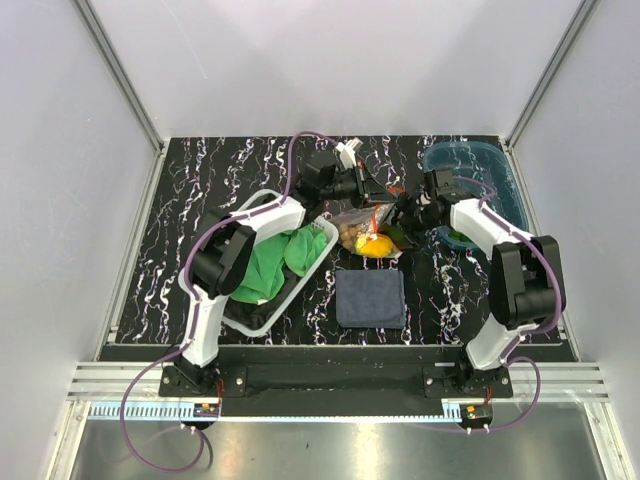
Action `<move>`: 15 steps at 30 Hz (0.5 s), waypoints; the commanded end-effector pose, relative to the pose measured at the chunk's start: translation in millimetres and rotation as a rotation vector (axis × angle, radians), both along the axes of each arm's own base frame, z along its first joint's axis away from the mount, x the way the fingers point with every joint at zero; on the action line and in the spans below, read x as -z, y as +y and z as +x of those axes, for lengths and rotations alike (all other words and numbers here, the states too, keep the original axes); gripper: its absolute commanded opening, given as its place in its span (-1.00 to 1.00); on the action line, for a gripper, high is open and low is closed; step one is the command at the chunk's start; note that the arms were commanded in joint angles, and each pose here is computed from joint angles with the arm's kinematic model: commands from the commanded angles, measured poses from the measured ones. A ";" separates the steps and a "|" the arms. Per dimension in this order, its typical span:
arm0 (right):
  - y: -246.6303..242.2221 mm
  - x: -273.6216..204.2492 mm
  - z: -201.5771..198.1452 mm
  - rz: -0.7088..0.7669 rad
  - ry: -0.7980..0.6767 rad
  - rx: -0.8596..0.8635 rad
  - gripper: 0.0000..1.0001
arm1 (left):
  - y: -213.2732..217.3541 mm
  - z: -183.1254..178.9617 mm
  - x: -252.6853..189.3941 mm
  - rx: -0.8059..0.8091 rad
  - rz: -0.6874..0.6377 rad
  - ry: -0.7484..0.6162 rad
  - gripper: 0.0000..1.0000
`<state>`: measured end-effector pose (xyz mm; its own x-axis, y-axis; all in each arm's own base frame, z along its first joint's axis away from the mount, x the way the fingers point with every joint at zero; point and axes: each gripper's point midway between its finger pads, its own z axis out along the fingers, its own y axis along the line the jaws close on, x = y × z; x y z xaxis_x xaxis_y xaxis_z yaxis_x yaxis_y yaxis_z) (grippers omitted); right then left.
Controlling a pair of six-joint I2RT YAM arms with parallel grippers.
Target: Open the zip-top bag and remove the fake food
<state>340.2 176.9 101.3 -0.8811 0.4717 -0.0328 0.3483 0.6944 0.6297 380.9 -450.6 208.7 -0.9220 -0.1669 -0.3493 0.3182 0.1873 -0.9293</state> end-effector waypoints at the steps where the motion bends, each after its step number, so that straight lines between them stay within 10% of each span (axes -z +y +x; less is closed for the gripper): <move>1: 10.1 5.9 13.2 0.058 0.046 0.068 0.53 | -4.1 -5.9 -1.8 0.017 -0.013 -0.034 -1.00; 15: 6.7 53.1 33.9 -0.078 0.061 0.137 0.62 | -1.9 -18.6 23.9 0.028 0.033 0.019 -1.00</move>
<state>356.1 184.3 54.3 -0.8229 0.5647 0.0627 0.4922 0.6534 0.5752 372.0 -448.9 180.2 -0.9388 -0.1552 -0.3076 0.2670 0.2368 -0.9342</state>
